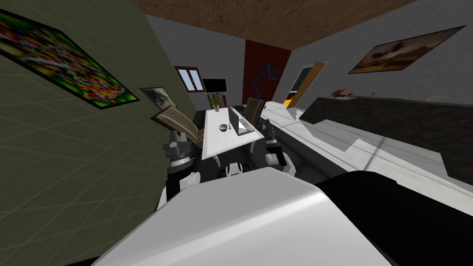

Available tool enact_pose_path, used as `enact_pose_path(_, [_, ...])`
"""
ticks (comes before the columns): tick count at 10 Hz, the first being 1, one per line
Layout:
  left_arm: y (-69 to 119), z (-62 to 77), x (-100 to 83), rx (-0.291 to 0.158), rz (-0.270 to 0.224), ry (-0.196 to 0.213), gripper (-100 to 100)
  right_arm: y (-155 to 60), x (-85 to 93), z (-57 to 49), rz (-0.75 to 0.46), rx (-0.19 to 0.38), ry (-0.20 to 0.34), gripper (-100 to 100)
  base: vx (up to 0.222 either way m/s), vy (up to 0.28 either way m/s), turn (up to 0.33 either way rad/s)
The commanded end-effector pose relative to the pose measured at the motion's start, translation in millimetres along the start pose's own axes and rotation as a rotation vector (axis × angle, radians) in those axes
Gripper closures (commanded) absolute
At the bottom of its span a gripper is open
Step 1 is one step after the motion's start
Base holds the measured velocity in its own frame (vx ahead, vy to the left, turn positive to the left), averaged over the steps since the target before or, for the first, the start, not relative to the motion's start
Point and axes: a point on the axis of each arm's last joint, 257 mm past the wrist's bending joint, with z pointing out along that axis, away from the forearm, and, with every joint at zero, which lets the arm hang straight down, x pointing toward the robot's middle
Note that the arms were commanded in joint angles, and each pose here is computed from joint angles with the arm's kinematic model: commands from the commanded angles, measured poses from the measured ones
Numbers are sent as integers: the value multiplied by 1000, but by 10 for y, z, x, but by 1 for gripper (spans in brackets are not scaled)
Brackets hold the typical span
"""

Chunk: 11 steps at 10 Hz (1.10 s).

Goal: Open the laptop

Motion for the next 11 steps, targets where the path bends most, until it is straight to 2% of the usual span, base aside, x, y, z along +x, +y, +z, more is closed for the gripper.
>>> enact_pose_path(1, [0,0,0,0,0,0,0,-210,38,-3,-150,36,59,-100,21,87,102])
enact_pose_path(6, [0,0,0,0,0,0,0,-666,16,-7,-477,102,173,-100,0,89,113])
enact_pose_path(11, [0,0,0,0,0,0,0,-1182,-176,-24,-837,165,290,-100,18,99,123])
